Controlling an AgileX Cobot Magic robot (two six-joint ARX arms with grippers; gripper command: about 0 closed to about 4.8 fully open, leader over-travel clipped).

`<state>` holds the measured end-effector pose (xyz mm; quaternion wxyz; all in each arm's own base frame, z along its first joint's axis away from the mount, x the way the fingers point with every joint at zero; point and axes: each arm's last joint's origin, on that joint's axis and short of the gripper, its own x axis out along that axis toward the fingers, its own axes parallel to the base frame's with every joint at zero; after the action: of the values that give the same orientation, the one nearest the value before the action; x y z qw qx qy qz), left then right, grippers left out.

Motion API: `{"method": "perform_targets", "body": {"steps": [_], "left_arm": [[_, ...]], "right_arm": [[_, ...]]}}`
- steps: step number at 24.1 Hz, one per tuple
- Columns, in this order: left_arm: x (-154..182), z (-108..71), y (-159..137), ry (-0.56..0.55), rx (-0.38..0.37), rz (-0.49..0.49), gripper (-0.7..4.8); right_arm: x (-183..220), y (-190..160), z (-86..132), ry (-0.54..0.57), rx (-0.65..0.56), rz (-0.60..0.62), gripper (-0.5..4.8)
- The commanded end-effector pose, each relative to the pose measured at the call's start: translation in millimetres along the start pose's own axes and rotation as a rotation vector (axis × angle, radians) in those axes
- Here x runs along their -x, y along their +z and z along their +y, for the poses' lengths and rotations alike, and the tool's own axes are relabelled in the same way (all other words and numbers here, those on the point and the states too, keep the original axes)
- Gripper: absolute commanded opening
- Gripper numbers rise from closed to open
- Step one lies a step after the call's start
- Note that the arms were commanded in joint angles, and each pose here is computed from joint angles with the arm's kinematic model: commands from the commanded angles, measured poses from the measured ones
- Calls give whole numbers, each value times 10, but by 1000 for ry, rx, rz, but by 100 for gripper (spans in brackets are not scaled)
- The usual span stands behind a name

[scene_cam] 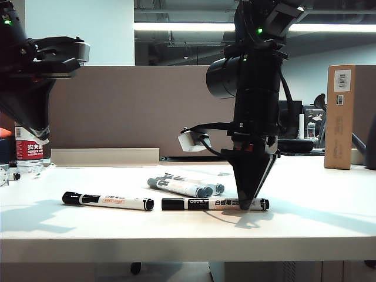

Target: Pick up the markers scattered on the table and put them into the packaging box, making sure the markers fit the shape of the box's grooves.

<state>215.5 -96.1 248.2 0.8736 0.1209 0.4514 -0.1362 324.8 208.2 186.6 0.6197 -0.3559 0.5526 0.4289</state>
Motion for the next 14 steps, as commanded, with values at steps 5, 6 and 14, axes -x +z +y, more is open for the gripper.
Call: {"method": "perform_targets", "body": {"steps": [5, 6, 14], "left_arm": [[16, 0, 20, 2, -6, -16, -2], [16, 0, 20, 2, -6, -17, -2], [17, -2, 45, 1, 5, -43, -1]], "right_arm": [[45, -28, 35, 22, -16, 23, -9], [77, -41, 42, 25, -18, 22, -9], [851, -192, 180, 46, -52, -248, -9]]}}
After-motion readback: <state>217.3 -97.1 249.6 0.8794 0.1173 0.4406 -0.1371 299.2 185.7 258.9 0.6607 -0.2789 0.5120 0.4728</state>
